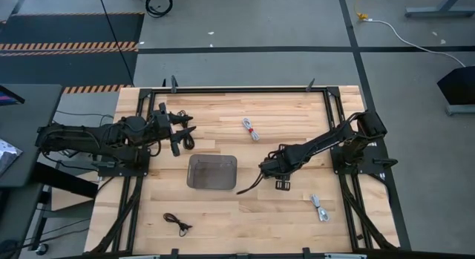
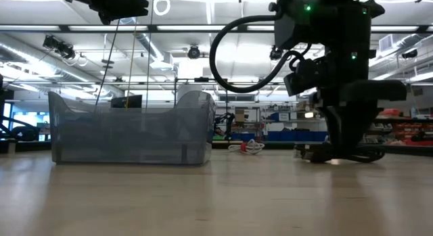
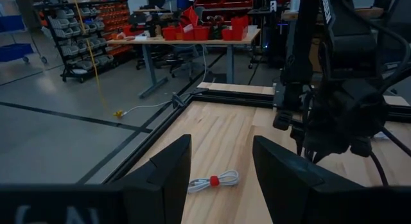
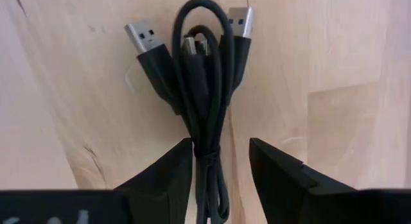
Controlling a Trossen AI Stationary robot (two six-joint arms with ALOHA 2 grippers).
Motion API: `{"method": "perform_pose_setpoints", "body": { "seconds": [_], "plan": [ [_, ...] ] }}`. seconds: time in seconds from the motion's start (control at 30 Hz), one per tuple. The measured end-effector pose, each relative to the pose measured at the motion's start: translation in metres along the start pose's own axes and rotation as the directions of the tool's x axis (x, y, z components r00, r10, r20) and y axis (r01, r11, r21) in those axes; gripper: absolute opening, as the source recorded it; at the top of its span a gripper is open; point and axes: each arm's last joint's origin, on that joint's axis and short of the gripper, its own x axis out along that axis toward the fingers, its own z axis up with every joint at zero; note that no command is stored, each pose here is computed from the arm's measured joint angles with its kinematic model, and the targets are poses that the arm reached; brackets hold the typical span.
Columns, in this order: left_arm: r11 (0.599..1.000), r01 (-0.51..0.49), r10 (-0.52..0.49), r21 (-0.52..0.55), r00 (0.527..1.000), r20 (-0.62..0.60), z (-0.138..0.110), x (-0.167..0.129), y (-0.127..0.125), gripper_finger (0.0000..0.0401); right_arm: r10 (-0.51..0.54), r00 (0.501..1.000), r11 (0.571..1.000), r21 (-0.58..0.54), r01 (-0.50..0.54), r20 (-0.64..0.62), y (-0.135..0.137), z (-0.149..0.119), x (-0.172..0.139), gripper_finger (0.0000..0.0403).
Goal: Pick and place USB-C Cables
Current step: Put the middle black USB cable into the black bin
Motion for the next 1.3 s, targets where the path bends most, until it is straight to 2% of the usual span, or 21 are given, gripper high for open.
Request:
{"method": "perform_pose_setpoints", "body": {
  "seconds": [0.2,0.47,0.67,0.83,1.1,1.2,1.3],
  "plan": [
    [1.000,0.000,0.000,0.000,1.000,0.000,0.000,0.000,0.000,0.0174,-0.008,1.000,1.000,-0.019,0.008,0.004,0.000,0.000,0.000,0.0112],
    [1.000,0.000,0.000,0.000,1.000,0.000,0.000,0.000,0.000,0.0174,-0.010,1.000,1.000,-0.028,0.011,0.003,0.000,0.000,0.000,0.0019],
    [1.000,0.000,0.000,0.000,1.000,0.000,0.000,0.000,0.000,0.0174,-0.022,0.999,0.999,-0.029,0.022,-0.024,-0.002,0.002,-0.006,0.0014],
    [1.000,-0.001,0.001,0.001,1.000,0.000,0.000,0.000,0.000,0.0174,-0.064,0.998,0.997,-0.035,0.063,-0.023,-0.002,0.011,-0.027,0.0013],
    [1.000,-0.001,0.001,0.001,1.000,0.000,0.000,0.000,0.000,0.0174,-0.044,0.983,0.995,-0.076,0.059,0.176,0.008,0.045,-0.088,0.0013],
    [1.000,-0.001,0.001,0.003,1.000,0.000,0.000,0.000,0.000,0.0174,-0.024,0.958,0.994,-0.099,0.054,0.285,0.013,0.057,-0.115,0.0013],
    [1.000,-0.001,0.001,0.003,1.000,0.000,0.000,0.000,0.000,0.0174,0.026,0.911,0.993,-0.118,0.025,0.412,0.018,0.069,-0.135,0.0013]
  ]
}}
